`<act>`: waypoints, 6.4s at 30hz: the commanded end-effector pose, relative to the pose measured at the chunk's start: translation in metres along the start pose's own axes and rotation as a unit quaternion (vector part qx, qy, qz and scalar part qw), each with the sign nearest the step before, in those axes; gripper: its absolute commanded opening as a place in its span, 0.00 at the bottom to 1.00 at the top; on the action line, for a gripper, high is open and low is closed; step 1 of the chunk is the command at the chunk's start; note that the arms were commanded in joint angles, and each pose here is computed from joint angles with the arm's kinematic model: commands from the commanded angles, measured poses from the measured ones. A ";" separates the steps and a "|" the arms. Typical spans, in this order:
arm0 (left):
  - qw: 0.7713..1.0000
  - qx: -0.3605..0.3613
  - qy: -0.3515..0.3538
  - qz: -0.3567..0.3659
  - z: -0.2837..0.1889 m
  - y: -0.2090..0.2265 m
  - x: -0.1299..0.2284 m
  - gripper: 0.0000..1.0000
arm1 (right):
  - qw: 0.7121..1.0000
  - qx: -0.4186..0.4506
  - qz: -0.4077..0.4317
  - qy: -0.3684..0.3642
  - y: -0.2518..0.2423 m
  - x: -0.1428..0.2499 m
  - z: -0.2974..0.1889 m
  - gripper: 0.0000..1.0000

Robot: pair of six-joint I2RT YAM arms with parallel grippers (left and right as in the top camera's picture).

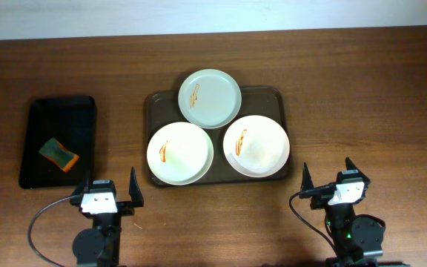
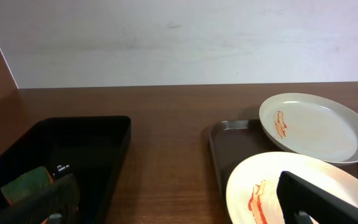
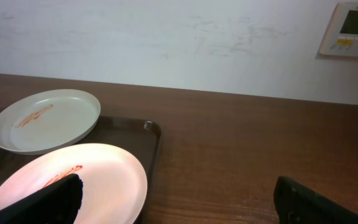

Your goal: Clean dirty plates on tray and stack at the side

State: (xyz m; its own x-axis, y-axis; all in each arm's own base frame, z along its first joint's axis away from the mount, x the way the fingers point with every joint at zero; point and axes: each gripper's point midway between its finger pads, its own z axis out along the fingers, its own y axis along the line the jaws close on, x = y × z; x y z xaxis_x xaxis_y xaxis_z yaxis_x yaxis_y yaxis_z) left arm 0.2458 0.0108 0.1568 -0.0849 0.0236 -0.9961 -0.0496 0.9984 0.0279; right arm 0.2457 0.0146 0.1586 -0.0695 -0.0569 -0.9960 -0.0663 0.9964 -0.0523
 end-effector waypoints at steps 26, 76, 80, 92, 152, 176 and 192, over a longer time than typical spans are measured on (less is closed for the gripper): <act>0.997 0.071 -0.027 -0.008 -0.002 -0.024 -0.012 1.00 | 1.000 0.008 0.001 0.004 -0.003 0.003 0.000 0.98; 0.686 -0.338 0.567 -0.307 0.133 0.191 0.169 0.84 | 1.000 0.008 0.001 0.004 -0.003 0.003 0.000 0.98; 0.690 -0.365 0.556 -0.284 0.132 0.204 0.167 0.04 | 1.000 0.008 0.001 0.004 -0.003 0.004 0.000 0.98; 0.718 -0.403 0.506 -0.257 0.148 0.230 0.158 0.06 | 1.000 0.008 0.001 0.004 -0.003 0.004 0.000 0.98; 0.800 0.132 0.585 -0.002 0.101 -0.179 0.095 0.61 | 1.000 0.008 0.001 0.004 -0.003 0.003 0.000 0.98; 0.808 0.001 0.577 -0.113 0.115 -0.026 -0.002 0.71 | 0.853 -0.426 0.164 0.254 0.138 -0.190 0.070 0.82; 0.808 0.001 0.577 -0.114 0.115 -0.027 0.001 0.88 | 0.809 -0.234 0.054 0.537 0.258 0.114 0.159 0.43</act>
State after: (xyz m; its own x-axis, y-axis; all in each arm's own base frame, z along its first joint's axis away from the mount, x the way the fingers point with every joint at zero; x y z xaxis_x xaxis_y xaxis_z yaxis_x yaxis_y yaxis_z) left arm 0.3626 -0.0067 0.1454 -0.9433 -0.2356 -0.2338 -0.2087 0.9688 -0.1339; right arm 0.3837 0.2748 0.0359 -0.8967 -0.2305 -0.3780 -0.3638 0.8701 0.3325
